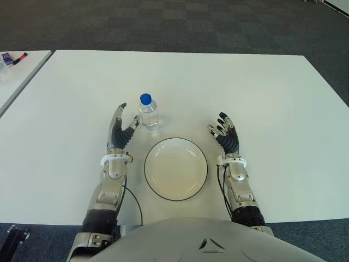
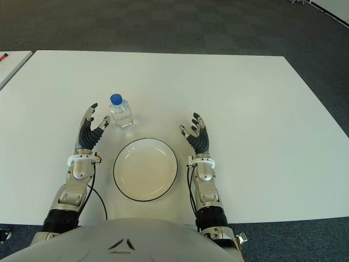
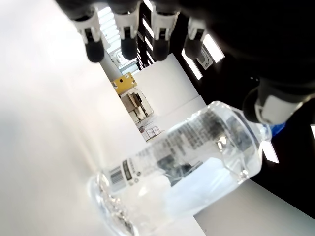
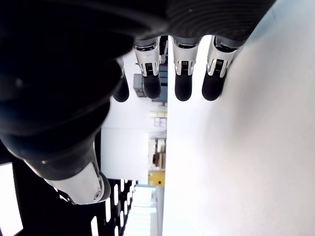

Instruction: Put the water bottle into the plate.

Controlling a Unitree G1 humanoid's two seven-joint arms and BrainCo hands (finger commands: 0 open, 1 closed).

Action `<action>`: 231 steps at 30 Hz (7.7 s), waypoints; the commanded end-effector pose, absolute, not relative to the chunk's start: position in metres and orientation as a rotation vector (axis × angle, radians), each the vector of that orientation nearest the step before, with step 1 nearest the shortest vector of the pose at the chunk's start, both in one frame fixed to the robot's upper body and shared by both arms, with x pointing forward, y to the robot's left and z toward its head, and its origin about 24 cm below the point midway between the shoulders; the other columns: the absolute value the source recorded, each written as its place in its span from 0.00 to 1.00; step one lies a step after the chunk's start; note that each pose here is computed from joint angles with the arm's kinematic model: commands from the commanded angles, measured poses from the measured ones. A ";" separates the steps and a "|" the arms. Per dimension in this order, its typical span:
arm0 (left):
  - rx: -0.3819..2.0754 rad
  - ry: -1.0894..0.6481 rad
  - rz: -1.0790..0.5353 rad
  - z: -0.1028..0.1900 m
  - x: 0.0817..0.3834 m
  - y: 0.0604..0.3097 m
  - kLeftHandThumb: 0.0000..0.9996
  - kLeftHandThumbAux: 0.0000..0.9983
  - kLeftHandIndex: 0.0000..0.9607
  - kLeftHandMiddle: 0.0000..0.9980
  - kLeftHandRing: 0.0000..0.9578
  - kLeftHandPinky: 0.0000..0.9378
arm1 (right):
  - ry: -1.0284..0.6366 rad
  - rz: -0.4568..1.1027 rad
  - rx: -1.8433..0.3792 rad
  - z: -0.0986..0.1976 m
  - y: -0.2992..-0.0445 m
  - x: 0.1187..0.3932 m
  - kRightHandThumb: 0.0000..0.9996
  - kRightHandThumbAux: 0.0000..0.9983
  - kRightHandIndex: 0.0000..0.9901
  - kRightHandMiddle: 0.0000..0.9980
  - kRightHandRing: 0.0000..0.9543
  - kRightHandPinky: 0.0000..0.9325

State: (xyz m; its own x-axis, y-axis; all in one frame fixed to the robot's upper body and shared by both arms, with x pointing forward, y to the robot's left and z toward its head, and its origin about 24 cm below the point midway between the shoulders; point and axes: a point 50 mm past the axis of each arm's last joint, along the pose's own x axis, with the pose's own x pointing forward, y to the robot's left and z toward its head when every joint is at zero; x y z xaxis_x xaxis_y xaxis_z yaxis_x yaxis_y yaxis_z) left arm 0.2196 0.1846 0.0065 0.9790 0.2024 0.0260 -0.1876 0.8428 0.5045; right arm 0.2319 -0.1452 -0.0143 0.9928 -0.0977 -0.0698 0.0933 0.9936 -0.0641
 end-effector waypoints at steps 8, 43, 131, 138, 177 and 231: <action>0.509 0.040 0.196 0.005 0.220 0.186 0.45 0.36 0.00 0.00 0.00 0.00 | 0.100 -0.100 -0.055 -0.018 -0.145 0.230 0.35 0.76 0.11 0.10 0.09 0.14; 0.114 -0.013 0.129 -0.006 0.219 0.185 0.18 0.65 0.04 0.02 0.01 0.03 | 0.095 -0.100 -0.079 -0.018 -0.145 0.231 0.33 0.76 0.10 0.10 0.10 0.14; 0.462 0.023 0.020 0.012 0.264 0.166 0.13 0.60 0.00 0.14 0.14 0.12 | 0.105 -0.098 -0.091 -0.019 -0.139 0.232 0.33 0.75 0.11 0.10 0.09 0.13; 0.413 0.040 0.015 0.012 0.264 0.164 0.14 0.65 0.00 0.04 0.03 0.02 | 0.103 -0.095 -0.101 -0.019 -0.138 0.232 0.31 0.74 0.11 0.10 0.09 0.13; 0.425 -0.013 -0.027 0.009 0.260 0.160 0.32 0.67 0.00 0.05 0.06 0.09 | 0.115 -0.093 -0.084 -0.021 -0.140 0.232 0.33 0.74 0.09 0.10 0.10 0.14; 0.504 -0.050 0.005 -0.001 0.245 0.186 0.34 0.59 0.00 0.06 0.05 0.03 | 0.102 -0.083 -0.109 -0.019 -0.141 0.233 0.31 0.75 0.11 0.09 0.09 0.12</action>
